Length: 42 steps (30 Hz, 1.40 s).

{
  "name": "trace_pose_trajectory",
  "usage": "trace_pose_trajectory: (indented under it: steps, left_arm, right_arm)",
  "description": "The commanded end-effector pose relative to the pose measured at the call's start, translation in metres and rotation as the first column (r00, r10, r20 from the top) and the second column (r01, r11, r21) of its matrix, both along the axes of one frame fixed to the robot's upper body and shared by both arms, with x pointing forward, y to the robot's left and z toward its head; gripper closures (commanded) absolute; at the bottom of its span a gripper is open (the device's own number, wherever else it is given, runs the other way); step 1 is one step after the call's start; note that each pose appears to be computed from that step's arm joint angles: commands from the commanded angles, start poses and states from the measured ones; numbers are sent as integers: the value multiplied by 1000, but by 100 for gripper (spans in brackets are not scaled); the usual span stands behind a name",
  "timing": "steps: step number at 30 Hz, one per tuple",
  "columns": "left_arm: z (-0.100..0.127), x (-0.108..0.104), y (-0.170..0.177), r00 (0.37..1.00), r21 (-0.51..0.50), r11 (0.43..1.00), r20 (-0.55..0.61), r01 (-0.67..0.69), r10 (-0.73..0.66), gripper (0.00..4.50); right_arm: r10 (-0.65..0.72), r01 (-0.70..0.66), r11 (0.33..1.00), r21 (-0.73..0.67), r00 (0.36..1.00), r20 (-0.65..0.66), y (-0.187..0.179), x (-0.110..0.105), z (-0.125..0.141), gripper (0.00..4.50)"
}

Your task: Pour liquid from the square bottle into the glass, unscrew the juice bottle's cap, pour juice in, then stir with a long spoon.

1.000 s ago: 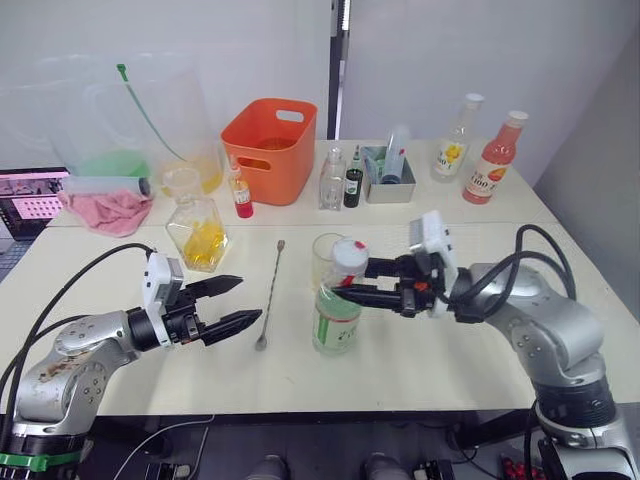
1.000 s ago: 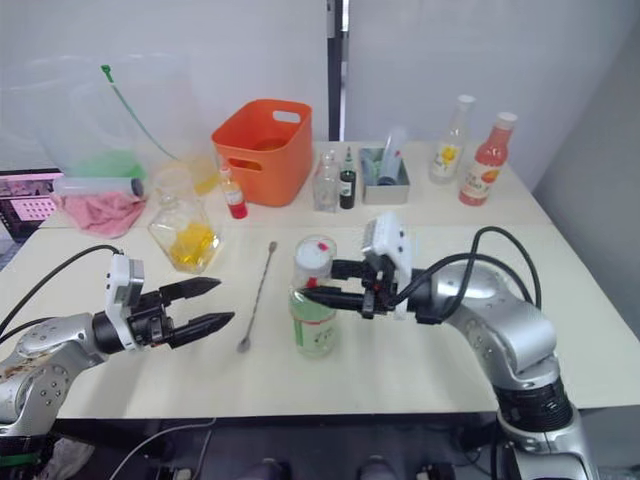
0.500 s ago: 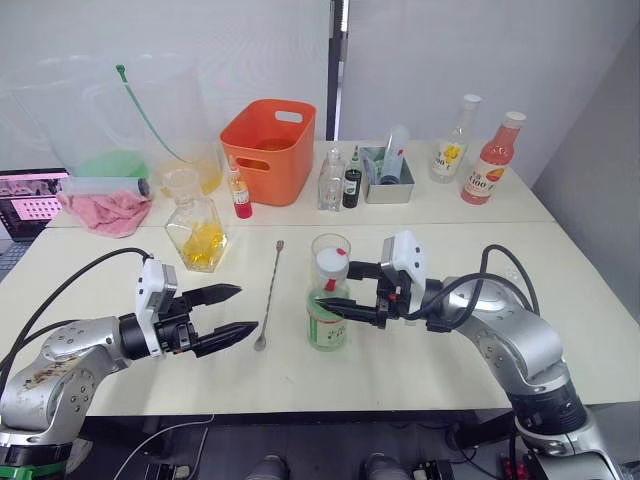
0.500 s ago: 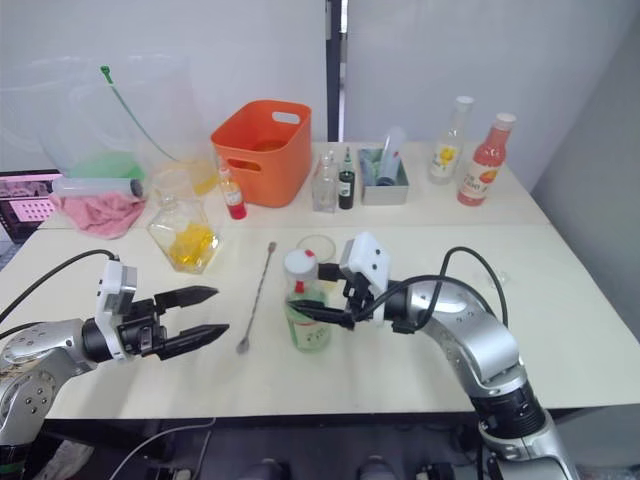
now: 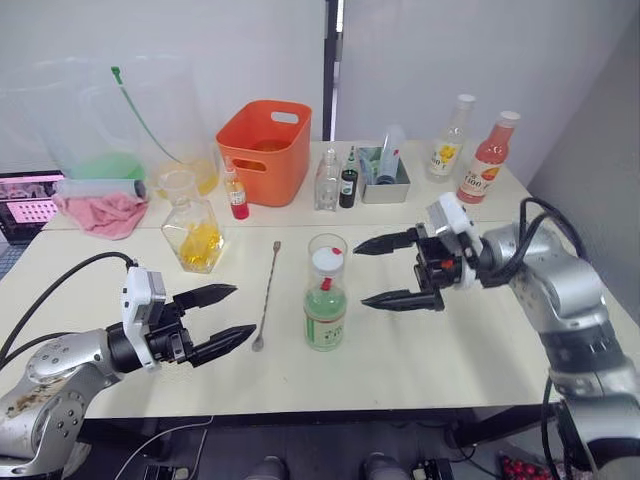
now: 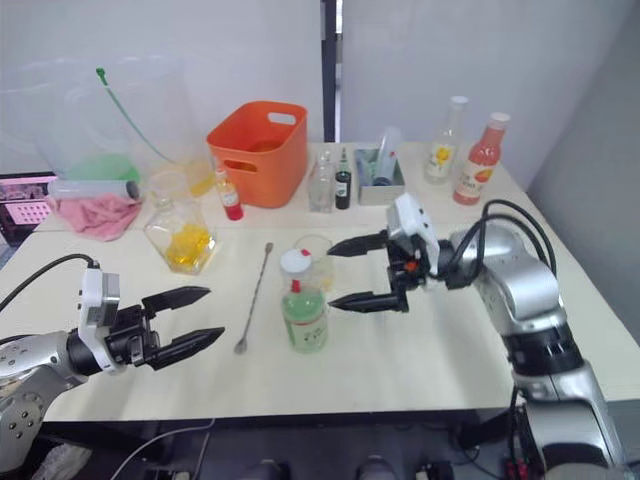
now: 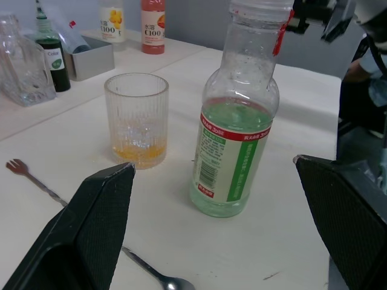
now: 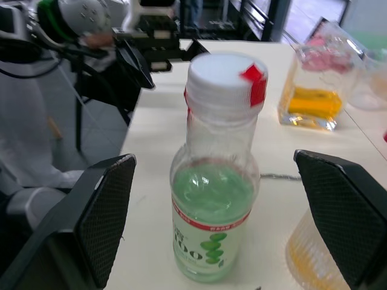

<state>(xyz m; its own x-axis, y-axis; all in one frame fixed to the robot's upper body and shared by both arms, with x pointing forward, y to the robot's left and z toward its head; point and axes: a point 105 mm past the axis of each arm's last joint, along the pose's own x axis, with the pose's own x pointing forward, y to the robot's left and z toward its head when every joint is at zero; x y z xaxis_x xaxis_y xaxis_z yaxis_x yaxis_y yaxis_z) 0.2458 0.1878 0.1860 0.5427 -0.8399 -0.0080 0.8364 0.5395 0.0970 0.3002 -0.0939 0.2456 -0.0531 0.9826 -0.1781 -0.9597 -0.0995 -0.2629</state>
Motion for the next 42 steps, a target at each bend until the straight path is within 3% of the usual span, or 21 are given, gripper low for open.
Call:
trace_pose_trajectory:
  steps: [1, 8, 14, 24, 27, 30, 36, 40, 42]
  left_arm:
    - [14, -4, 1, 997, 5, 1000, 69, -18, 18, 0]
    - [9, -32, -5, 998, 41, 997, -27, 64, -63, 0]
    - [11, -31, 0, 999, 39, 999, -24, 34, -33, 0]
    - [0, -27, -6, 997, 51, 997, -58, 61, -58, 0]
    - [-4, -26, -11, 994, 59, 995, -66, 86, -82, 0]
    - [-5, -24, -15, 993, 50, 994, -68, 100, -97, 0]
    - [-5, -17, -26, 984, 18, 985, -67, 169, -168, 0]
    - [-7, -8, -28, 975, 2, 977, -74, 212, -211, 0]
    - [-9, -1, -30, 964, 1, 968, -88, 251, -250, 0]
  right_arm:
    - [93, -93, 995, -33, 996, 11, 5, 4, -3, 5]
    - [195, -195, 981, 2, 981, -2, 33, 21, -11, 5]
    - [268, -269, 963, 14, 963, 20, 46, 14, -10, 5]
    - [277, -276, 961, 30, 960, -47, 34, 6, -12, 318]
    - [275, -271, 961, 60, 959, -75, 28, -3, -7, 335]
    - [225, -219, 972, 79, 972, -70, 23, -11, -6, 335]
    - [-82, 90, 989, 115, 994, -74, 25, -21, 3, 335]
    - [-274, 281, 950, 134, 959, -70, 27, -30, 2, 335]
    - [-396, 405, 899, 165, 914, -86, 29, -32, 0, 335]
